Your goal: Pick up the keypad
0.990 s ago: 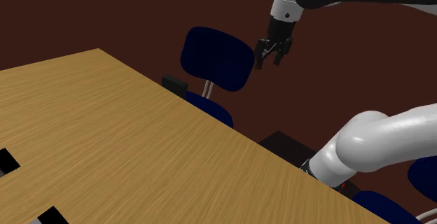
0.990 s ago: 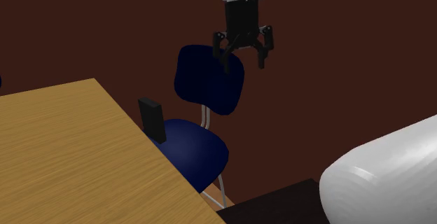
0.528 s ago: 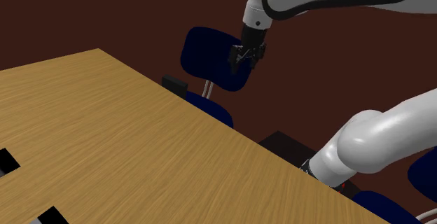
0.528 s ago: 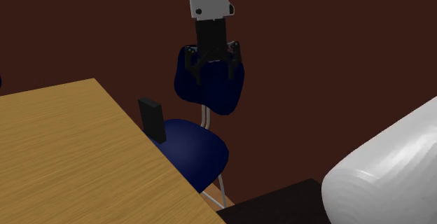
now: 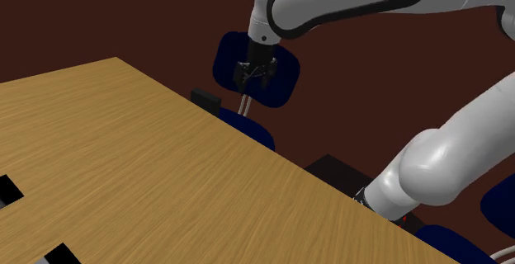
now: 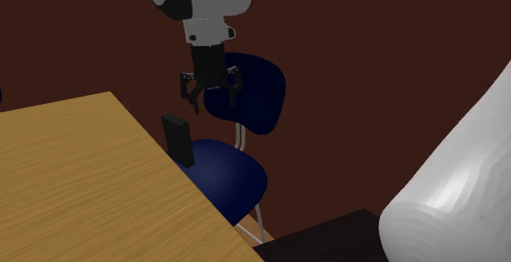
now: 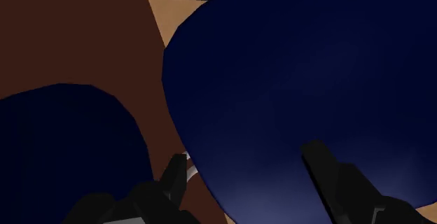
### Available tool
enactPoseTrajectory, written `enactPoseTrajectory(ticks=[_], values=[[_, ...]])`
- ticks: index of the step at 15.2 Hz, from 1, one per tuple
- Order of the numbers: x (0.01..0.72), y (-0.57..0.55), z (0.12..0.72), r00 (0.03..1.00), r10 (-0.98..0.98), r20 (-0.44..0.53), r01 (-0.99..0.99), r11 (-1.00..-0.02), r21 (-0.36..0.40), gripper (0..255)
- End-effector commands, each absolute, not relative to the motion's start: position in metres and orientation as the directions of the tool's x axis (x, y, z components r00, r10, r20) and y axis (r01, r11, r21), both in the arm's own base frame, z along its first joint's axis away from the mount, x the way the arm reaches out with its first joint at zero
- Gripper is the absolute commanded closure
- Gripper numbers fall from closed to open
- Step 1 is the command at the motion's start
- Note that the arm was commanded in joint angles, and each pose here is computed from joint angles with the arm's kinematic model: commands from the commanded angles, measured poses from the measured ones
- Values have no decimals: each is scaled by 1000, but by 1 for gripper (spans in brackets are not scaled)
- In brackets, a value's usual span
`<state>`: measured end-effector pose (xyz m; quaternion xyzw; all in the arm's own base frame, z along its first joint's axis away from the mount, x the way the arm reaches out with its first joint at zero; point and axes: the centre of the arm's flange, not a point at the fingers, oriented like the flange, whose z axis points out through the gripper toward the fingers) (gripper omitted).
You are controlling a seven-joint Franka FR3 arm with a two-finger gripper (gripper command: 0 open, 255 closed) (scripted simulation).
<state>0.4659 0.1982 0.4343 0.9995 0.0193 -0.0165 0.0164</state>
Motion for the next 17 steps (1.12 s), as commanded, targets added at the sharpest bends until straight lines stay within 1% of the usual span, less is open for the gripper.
enactPoseTrajectory(ticks=[1, 8, 15, 17], values=[[480, 217, 424, 998, 57, -28, 57, -998, 24, 0], [515, 281, 392, 993, 116, -12, 116, -993, 1, 0], [515, 281, 352, 993, 116, -12, 116, -993, 1, 0], [515, 281, 352, 993, 116, -12, 116, -993, 1, 0]])
